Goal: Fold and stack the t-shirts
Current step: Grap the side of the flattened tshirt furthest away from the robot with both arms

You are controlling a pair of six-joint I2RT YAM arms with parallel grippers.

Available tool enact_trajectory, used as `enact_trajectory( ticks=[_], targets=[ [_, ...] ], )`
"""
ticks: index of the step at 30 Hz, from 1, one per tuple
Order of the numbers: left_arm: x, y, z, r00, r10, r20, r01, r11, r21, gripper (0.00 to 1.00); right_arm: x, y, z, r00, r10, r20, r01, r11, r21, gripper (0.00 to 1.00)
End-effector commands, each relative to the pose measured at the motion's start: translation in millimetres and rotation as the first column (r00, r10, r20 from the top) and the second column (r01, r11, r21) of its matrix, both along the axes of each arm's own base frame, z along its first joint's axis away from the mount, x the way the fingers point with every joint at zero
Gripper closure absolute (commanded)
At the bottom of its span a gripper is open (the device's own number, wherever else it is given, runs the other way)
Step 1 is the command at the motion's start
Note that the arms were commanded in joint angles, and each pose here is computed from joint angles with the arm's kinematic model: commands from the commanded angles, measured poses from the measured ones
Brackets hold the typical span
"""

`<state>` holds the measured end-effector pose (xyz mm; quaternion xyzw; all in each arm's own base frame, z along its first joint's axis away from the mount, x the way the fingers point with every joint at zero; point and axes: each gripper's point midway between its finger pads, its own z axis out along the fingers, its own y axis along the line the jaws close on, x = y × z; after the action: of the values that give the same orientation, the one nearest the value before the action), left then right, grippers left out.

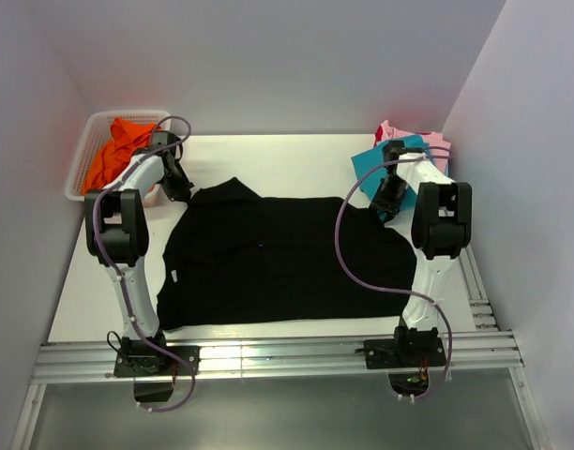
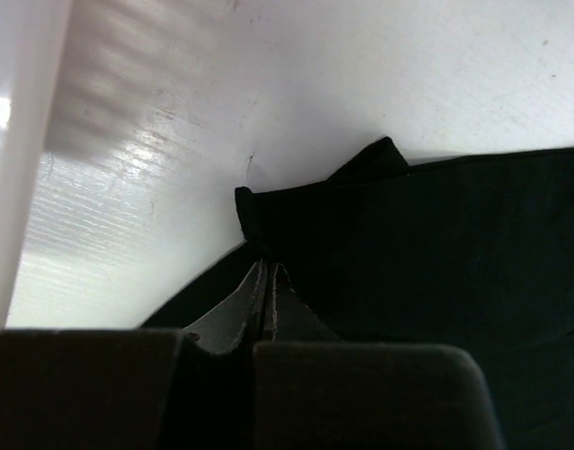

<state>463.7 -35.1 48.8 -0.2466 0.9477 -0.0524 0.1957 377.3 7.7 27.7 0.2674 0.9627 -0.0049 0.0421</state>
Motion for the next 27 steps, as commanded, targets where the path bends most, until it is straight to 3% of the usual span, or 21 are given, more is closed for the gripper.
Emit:
enact_trajectory(
  ticks=[1,10,13,14,16,22,27],
  targets=[
    [4.6,6.2,33.0,0.996,0.016,0.085,-0.018,1.0,0.022,1.0,10.4,-7.8,5.4,1.0,-0.001,0.016,0.002,1.0,-0.02,0.6],
    [-2.0,10.2,29.6,0.997,0.024,0.075,-0.026,0.999,0.024,1.0,4.7,-7.5,-6.8,1.0,-0.005,-0.008,0.005,1.0,-0.008,0.66],
    [-3.4,11.9,29.9,0.997,0.025,0.073,-0.027,0.999,0.03,1.0,3.0,-7.8,-8.7,1.0,-0.011,-0.008,0.011,1.0,-0.001,0.79],
    [-3.0,12.2,31.0,0.997,0.024,0.076,-0.026,0.999,0.032,1.0,4.0,-8.4,-9.5,1.0,-0.014,-0.003,0.014,1.0,-0.001,0.9],
    [-3.5,14.3,32.4,0.997,0.025,0.076,-0.028,0.999,0.036,1.0,3.3,-10.2,-11.8,1.0,-0.017,-0.006,0.017,1.0,-0.001,1.0],
    [-1.4,17.8,41.2,0.996,0.033,0.089,-0.036,0.999,0.035,1.0,10.1,-6.5,-7.5,1.0,-0.02,0.009,0.02,0.999,0.038,1.0],
    [11.0,14.2,81.6,0.985,0.041,0.17,-0.043,0.999,0.009,1.0,35.0,0.0,39.0,0.992,-0.032,0.125,0.022,0.997,0.078,1.0]
  ],
)
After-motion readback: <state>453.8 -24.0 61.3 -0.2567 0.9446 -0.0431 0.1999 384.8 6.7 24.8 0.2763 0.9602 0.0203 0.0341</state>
